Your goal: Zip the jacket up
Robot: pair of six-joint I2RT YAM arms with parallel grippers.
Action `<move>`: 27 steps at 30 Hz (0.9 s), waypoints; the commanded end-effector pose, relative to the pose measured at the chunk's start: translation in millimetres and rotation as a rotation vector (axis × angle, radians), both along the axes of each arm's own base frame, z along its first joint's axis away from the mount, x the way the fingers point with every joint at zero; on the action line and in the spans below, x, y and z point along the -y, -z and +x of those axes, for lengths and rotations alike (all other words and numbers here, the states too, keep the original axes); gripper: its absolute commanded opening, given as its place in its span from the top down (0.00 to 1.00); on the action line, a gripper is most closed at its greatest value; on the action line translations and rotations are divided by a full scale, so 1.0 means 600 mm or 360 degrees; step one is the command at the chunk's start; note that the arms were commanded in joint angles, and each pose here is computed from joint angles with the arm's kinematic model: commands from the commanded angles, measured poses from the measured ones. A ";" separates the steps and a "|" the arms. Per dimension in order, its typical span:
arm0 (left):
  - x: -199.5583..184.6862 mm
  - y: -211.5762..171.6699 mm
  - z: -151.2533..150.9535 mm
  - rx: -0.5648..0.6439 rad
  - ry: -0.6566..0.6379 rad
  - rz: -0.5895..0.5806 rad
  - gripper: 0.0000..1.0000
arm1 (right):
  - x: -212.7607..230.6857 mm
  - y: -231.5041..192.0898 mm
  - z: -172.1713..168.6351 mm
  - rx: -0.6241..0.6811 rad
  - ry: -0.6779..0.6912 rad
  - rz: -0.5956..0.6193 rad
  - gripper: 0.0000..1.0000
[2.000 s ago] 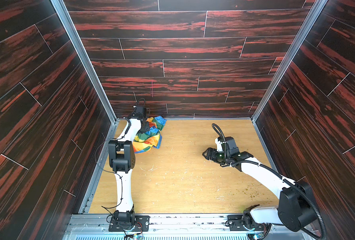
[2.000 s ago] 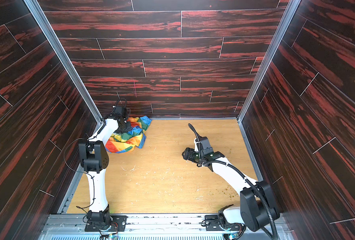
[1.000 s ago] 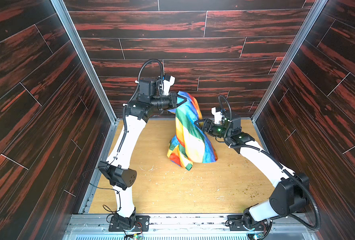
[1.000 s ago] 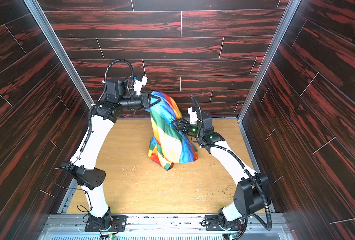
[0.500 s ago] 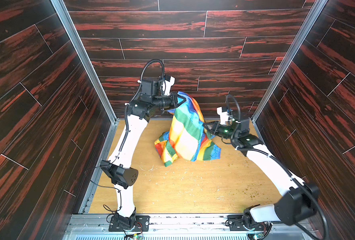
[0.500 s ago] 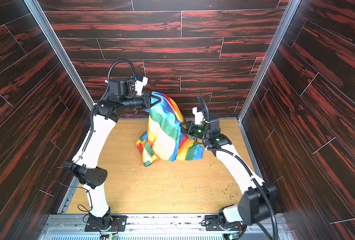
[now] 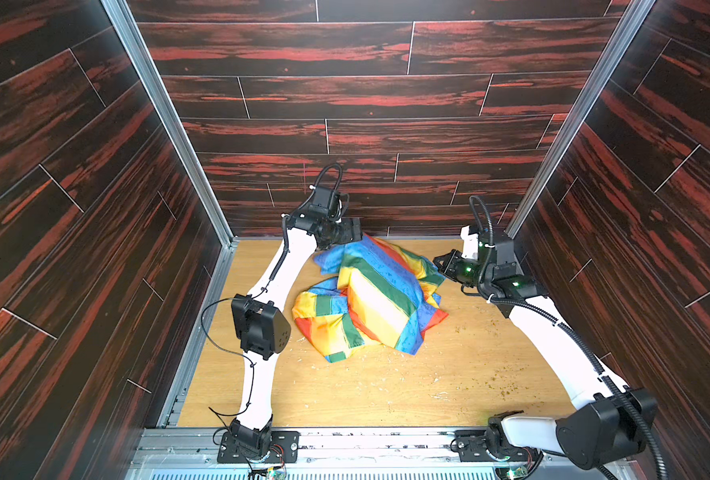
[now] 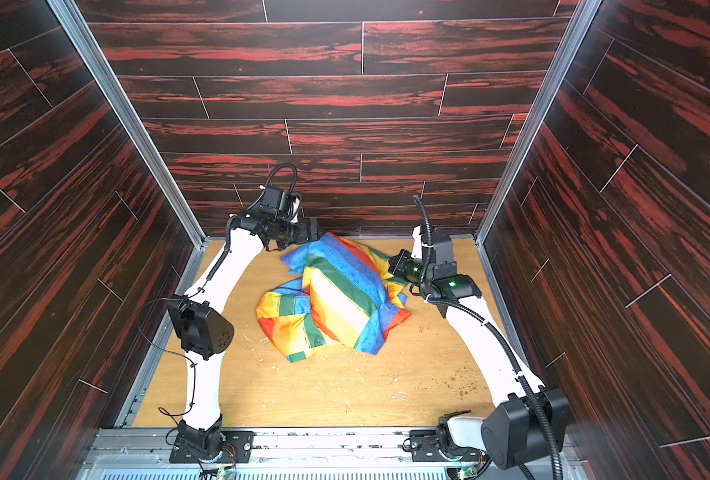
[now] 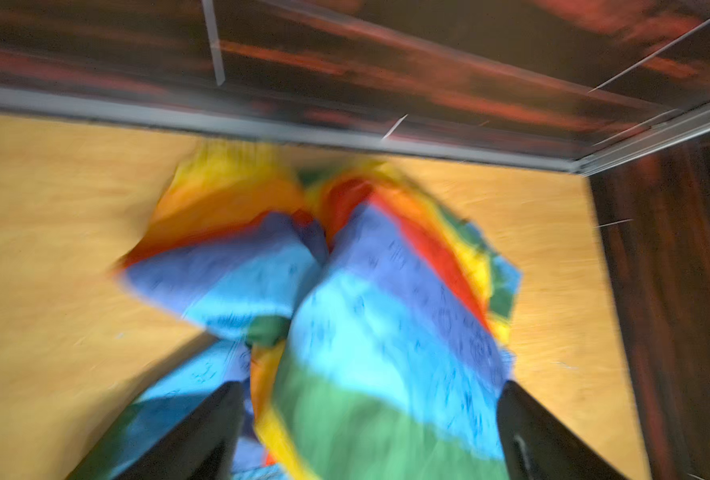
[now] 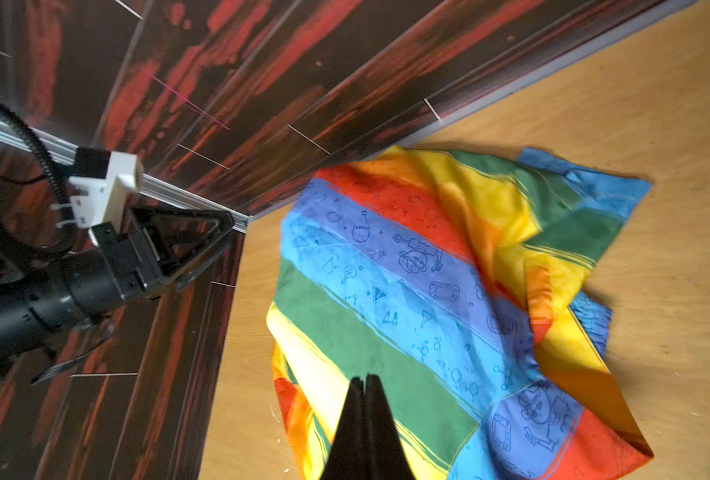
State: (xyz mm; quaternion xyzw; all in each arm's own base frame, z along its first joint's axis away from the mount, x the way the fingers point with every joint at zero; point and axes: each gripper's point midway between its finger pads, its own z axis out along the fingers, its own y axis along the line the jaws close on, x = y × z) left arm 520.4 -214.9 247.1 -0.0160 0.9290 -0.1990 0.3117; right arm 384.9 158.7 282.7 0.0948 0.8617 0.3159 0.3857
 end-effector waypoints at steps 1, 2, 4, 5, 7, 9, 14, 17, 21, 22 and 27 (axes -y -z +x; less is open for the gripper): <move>-0.054 -0.047 -0.053 0.0083 -0.0109 0.0119 0.01 | 0.004 0.045 0.002 -0.0106 -0.0012 -0.0103 0.88; -0.070 -0.041 -0.070 0.0088 -0.0148 0.0149 0.00 | -0.002 0.048 -0.001 -0.0106 -0.0042 -0.0099 0.74; -0.097 -0.019 -0.101 0.0100 -0.0236 0.0168 0.00 | -0.022 0.057 -0.010 -0.0100 -0.0121 -0.0113 0.50; -0.110 -0.024 -0.123 0.0158 -0.0291 0.0131 0.01 | -0.035 0.066 -0.017 -0.0107 -0.0170 -0.0143 0.41; -0.130 0.014 -0.171 0.0083 -0.0346 0.0117 0.00 | -0.062 0.086 -0.033 -0.0135 -0.0260 -0.0224 0.32; -0.146 0.058 -0.219 -0.0028 -0.0400 0.0096 0.00 | -0.090 0.116 -0.051 -0.0174 -0.0348 -0.0328 0.27; -0.176 0.183 -0.312 -0.0210 -0.0603 -0.0054 0.00 | -0.136 0.203 -0.100 -0.0304 -0.0492 -0.0494 0.22; -0.197 0.226 -0.335 -0.0247 -0.0710 -0.0081 0.00 | -0.161 0.233 -0.128 -0.0332 -0.0558 -0.0556 0.20; -0.215 0.277 -0.350 -0.0354 -0.0808 -0.0059 0.01 | -0.208 0.246 -0.169 -0.0287 -0.0687 -0.0602 0.20; -0.217 0.289 -0.351 -0.0383 -0.0814 -0.0050 0.00 | -0.219 0.249 -0.178 -0.0286 -0.0712 -0.0608 0.20; -0.206 0.332 -0.335 -0.0455 -0.0808 -0.0144 0.01 | -0.250 0.267 -0.201 -0.0302 -0.0752 -0.0616 0.23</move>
